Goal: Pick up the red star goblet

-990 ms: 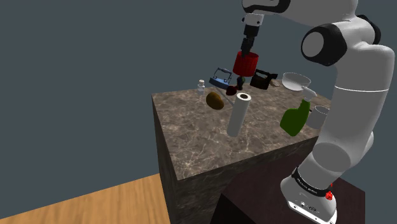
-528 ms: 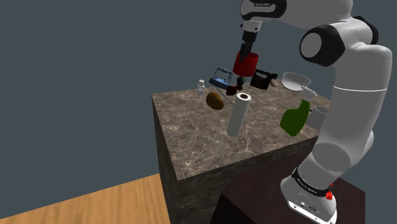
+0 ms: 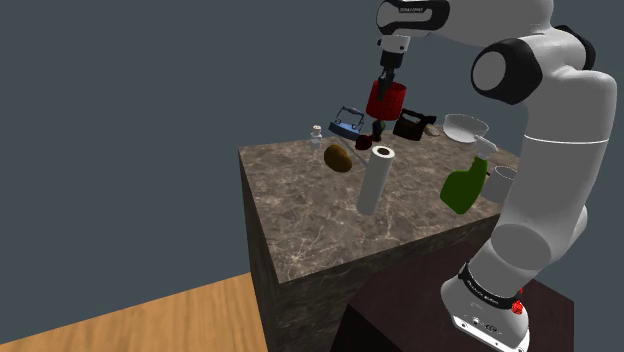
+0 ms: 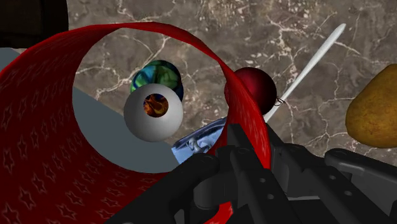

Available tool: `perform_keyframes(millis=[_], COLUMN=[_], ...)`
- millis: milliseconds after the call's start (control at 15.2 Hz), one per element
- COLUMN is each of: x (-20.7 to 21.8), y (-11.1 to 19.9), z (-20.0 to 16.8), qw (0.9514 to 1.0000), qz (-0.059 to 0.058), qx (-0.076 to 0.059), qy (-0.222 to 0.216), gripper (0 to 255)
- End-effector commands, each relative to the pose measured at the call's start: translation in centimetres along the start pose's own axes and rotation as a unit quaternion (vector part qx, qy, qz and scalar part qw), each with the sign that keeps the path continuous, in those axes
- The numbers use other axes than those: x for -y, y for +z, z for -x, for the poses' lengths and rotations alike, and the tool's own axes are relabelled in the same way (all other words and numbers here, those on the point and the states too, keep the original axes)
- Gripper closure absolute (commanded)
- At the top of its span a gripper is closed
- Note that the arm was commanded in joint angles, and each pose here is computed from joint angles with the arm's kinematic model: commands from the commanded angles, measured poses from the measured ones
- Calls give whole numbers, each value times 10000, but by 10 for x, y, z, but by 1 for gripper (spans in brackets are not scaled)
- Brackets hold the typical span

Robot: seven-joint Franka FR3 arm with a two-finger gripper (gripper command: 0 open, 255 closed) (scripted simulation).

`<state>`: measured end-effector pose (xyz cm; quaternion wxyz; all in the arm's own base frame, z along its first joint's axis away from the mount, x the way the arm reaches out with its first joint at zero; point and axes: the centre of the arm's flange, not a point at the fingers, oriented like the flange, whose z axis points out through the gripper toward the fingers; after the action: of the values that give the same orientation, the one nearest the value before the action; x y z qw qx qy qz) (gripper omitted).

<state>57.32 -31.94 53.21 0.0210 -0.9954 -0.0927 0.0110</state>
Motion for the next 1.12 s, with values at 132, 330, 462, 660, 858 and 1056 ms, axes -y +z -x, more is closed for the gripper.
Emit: perform_keyframes(millis=[132,330,462,660,858,1056], x=[0,1,1,2,3,3], y=[0,-9,-20,-36,-52,-67], z=[0,0,0,0,1,1], qw=[10000,10000,10000,10000,10000,10000], qz=[0,1,1,1,1,1], qx=[1,1,1,1,1,1], qy=[1,1,1,1,1,1], gripper=[255,255,255,255,255,255])
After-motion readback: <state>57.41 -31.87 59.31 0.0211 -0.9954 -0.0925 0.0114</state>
